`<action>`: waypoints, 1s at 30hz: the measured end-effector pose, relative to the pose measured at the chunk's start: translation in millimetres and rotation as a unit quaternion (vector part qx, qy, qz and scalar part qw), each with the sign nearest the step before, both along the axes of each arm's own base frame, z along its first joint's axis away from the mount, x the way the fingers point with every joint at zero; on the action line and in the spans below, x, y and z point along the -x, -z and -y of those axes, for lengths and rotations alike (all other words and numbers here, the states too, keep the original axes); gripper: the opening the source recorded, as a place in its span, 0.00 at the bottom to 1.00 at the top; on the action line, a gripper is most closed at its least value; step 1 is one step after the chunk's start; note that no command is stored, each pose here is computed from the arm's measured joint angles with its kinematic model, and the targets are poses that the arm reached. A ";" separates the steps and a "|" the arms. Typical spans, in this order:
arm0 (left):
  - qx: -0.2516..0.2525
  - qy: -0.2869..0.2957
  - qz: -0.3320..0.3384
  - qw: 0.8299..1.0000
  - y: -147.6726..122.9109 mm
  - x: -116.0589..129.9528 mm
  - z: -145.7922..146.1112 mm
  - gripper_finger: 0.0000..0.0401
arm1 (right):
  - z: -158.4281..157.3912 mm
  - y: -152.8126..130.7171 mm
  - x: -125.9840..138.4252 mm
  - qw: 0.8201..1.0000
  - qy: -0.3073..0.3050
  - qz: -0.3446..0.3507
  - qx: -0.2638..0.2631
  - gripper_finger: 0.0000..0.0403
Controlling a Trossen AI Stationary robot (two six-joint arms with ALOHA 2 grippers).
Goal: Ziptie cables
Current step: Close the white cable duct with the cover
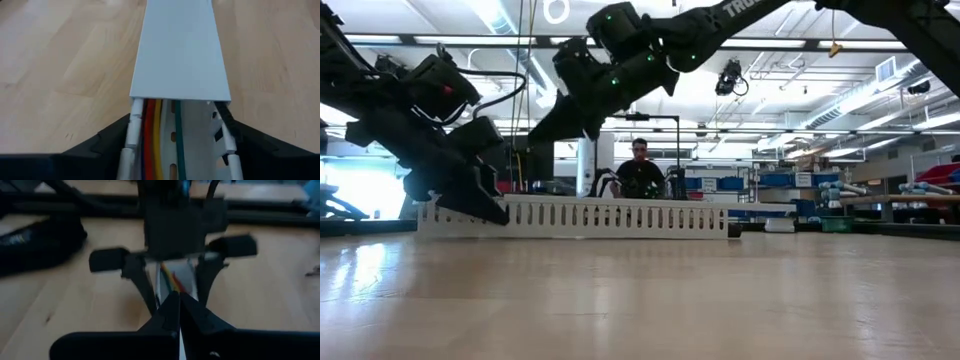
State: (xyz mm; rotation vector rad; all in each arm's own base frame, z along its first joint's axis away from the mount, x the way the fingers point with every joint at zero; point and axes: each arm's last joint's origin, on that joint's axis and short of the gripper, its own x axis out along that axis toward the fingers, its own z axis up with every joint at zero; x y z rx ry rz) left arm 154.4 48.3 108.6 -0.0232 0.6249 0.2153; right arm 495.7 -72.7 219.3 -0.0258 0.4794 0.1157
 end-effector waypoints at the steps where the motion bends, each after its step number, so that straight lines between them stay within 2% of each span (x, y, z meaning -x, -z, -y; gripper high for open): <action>1: 0.000 0.000 0.000 1.000 0.0 0.0 0.0 0.68 | -0.1 1.4 0.4 1.000 0.000 -0.006 -0.001 0.00; 5: 0.031 0.009 0.023 0.999 -4.7 -3.6 0.6 0.76 | -0.4 2.5 0.3 1.000 0.001 -0.008 -0.001 0.00; 9: 0.034 0.015 0.030 0.999 -9.7 -7.7 -0.3 0.80 | -0.4 2.7 0.5 1.000 0.002 -0.010 -0.002 0.00; 18: 0.073 0.008 -0.005 0.997 -11.9 2.2 3.6 0.81 | -1.0 5.4 2.0 1.000 0.001 -0.026 -0.005 0.00; 26: 0.078 -0.005 0.001 0.997 -23.7 17.2 8.0 0.81 | -1.1 5.6 2.1 1.000 0.001 -0.027 -0.005 0.00; 30: 0.084 -0.024 -0.007 0.996 -15.3 24.6 9.7 0.81 | -1.3 5.5 2.1 1.000 0.000 -0.027 -0.006 0.00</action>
